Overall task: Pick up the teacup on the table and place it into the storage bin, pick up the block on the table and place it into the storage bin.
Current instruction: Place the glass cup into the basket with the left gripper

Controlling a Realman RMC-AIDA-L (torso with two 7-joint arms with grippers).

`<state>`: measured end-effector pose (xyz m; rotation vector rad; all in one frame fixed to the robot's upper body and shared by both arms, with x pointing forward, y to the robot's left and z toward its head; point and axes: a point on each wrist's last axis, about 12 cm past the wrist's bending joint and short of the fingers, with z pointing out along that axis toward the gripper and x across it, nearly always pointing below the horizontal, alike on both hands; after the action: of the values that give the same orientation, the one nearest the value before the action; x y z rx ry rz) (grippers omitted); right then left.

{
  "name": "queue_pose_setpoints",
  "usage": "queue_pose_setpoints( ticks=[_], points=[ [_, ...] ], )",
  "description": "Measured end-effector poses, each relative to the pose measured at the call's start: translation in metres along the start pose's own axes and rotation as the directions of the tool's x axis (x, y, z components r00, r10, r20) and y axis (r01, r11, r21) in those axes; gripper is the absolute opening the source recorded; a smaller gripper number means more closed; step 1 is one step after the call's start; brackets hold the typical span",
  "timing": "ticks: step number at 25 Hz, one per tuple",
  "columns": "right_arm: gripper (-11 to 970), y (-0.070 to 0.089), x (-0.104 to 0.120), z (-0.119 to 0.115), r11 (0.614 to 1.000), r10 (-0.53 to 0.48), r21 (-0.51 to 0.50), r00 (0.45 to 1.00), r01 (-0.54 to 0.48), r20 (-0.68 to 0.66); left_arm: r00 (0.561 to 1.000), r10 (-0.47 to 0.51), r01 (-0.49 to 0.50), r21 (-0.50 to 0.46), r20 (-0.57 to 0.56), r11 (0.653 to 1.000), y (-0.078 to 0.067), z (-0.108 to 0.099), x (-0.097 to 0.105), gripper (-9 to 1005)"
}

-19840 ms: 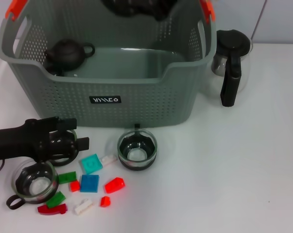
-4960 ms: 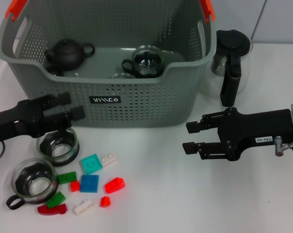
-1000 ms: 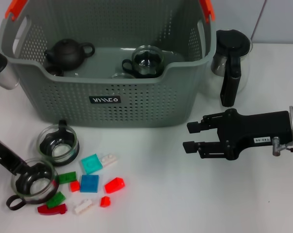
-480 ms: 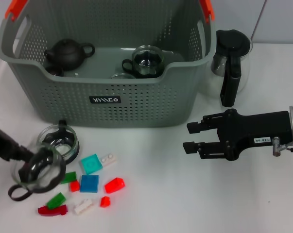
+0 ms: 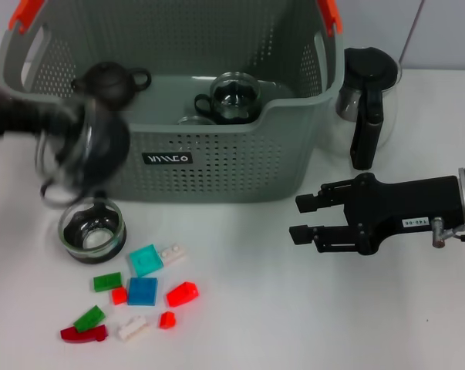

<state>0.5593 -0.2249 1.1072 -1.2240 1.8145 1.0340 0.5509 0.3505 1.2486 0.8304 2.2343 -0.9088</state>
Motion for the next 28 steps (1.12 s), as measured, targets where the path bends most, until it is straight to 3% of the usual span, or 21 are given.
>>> queue_pose_setpoints(
  ticks=[2, 3, 7, 11, 15, 22, 28],
  points=[
    [565, 0.001, 0.001, 0.0, 1.0, 0.003, -0.004, 1.0, -0.003, 0.0, 0.993, 0.052, -0.05, -0.013, 0.107, 0.999, 0.0, -0.006, -0.027, 39],
    [565, 0.001, 0.001, 0.0, 1.0, 0.003, -0.004, 1.0, -0.003, 0.0, 0.993, 0.052, -0.05, -0.013, 0.107, 0.999, 0.0, -0.006, -0.027, 39],
    [565, 0.001, 0.001, 0.0, 1.0, -0.001, -0.007, 1.0, 0.001, -0.003, 0.971, 0.1, -0.081, -0.093, 0.216, 0.992, 0.005, -0.001, -0.066, 39],
    [565, 0.002, 0.001, 0.0, 1.0, -0.003, -0.018, 1.0, 0.003, -0.002, 0.956, 0.135, -0.088, -0.185, 0.261, 0.979, 0.011, 0.024, -0.103, 39],
    [566, 0.003, -0.001, -0.001, 1.0, -0.009, -0.024, 1.0, 0.009, 0.001, 0.969, 0.175, -0.125, -0.27, 0.172, 0.955, 0.018, 0.064, -0.123, 39],
    [566, 0.003, 0.0, -0.002, 1.0, -0.008, -0.024, 1.0, 0.008, 0.003, 0.97, 0.243, -0.226, -0.429, -0.016, 0.874, 0.029, 0.123, -0.125, 39],
    [566, 0.003, 0.0, -0.002, 1.0, -0.006, -0.025, 1.0, 0.006, 0.005, 0.918, 0.33, -0.395, -0.492, -0.219, 0.776, 0.03, 0.174, -0.105, 39]
  ],
)
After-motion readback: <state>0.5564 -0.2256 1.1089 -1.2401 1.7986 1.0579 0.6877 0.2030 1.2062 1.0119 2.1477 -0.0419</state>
